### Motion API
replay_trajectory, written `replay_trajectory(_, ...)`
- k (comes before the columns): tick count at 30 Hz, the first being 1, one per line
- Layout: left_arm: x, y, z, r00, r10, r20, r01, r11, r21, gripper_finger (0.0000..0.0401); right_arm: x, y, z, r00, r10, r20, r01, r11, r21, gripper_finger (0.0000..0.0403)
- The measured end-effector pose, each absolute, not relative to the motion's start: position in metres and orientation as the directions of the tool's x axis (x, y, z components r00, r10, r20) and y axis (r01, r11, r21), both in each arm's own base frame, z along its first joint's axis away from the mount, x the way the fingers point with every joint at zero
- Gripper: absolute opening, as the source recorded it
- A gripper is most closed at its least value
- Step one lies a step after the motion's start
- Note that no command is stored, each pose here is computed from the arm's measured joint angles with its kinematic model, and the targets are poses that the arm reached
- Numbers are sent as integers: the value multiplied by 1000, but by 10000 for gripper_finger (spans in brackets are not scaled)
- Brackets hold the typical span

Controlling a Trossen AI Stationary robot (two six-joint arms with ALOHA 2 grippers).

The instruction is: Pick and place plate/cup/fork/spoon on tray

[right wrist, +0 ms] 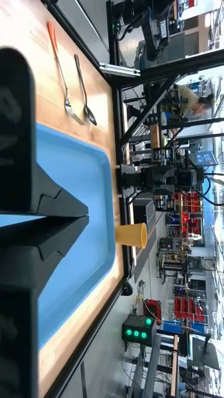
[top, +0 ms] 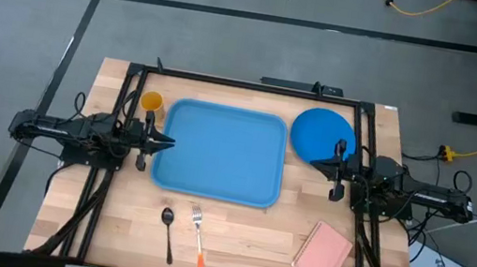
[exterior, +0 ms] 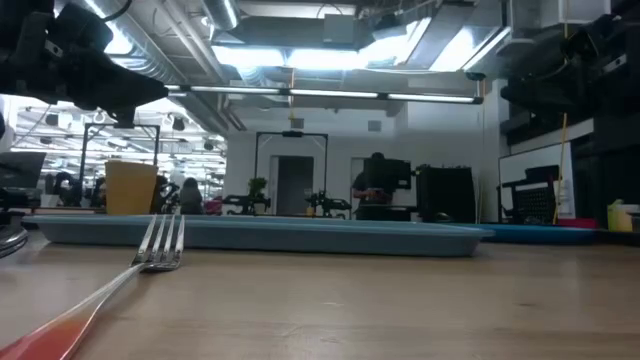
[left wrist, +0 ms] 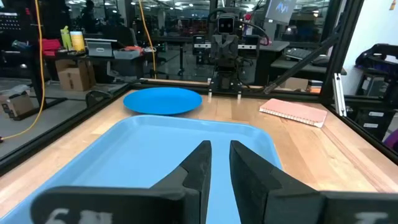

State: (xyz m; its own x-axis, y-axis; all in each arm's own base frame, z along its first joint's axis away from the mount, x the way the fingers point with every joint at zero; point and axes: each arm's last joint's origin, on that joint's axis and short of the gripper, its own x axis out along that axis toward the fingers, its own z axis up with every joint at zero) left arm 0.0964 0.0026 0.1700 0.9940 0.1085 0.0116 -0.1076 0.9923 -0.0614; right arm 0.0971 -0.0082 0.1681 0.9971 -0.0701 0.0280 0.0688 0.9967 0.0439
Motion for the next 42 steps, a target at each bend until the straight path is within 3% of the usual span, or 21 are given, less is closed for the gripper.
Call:
replay_trajectory(11,96,3,170,994,108,12,-107,992,-61,51,97,-8,168,997,-70,28,69,997,44,10)
replay_trajectory(16,96,3,170,993,119,13,-120,986,114,51,97,-8,168,997,-70,28,69,997,44,10)
replay_trajectory(21,96,3,171,991,130,21,-132,982,138,51,97,-8,168,997,-70,28,69,997,44,10)
replay_trajectory(24,96,3,175,988,138,68,-145,983,113,51,97,-8,168,997,-69,28,67,996,62,10)
replay_trajectory(29,95,2,183,986,74,148,-61,994,-93,51,97,-8,171,997,-57,54,41,966,257,10)
replay_trajectory(34,93,2,194,960,94,263,-69,993,-101,51,96,-8,181,983,-78,165,24,951,309,10)
replay_trajectory(37,92,3,198,945,118,305,-88,990,-110,51,91,-8,199,932,-90,352,-73,903,424,10)
replay_trajectory(40,91,4,199,938,148,312,-117,987,-114,51,77,-6,226,785,-28,619,-156,958,242,10)
replay_trajectory(42,91,5,199,932,187,312,-155,980,-126,51,68,-3,243,696,34,718,-111,992,61,10)
